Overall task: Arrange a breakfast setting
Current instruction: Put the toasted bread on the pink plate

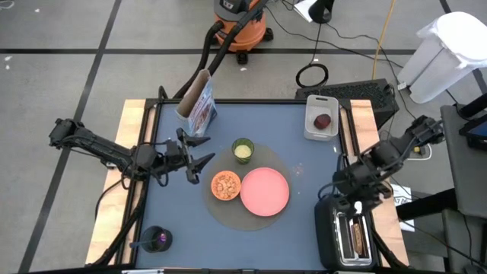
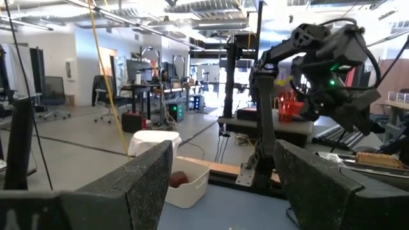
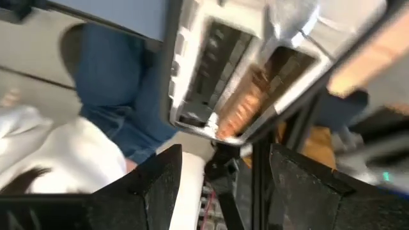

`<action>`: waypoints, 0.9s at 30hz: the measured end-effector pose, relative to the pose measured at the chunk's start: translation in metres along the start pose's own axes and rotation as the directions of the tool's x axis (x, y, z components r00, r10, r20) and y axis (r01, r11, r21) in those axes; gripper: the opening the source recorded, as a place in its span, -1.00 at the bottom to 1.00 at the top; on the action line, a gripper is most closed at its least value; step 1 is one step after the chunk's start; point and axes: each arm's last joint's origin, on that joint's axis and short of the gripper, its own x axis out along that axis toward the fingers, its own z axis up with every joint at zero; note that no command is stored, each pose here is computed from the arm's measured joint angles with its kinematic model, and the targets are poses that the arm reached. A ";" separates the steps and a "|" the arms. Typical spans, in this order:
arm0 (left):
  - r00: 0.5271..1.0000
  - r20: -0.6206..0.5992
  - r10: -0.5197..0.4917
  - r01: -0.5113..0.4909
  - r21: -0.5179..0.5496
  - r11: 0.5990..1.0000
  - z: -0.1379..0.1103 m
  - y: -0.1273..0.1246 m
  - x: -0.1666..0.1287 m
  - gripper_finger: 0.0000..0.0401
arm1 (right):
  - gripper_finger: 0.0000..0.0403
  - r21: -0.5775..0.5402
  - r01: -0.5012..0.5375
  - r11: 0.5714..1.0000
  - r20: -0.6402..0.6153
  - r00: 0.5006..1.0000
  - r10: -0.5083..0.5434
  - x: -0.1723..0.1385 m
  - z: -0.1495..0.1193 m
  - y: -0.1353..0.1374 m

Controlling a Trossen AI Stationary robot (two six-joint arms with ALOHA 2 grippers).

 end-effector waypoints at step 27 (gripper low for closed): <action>1.000 -0.004 -0.001 0.001 -0.012 1.000 0.000 0.000 0.000 0.39 | -0.03 0.036 0.209 0.977 0.072 0.975 -0.211 0.057 -0.017 0.019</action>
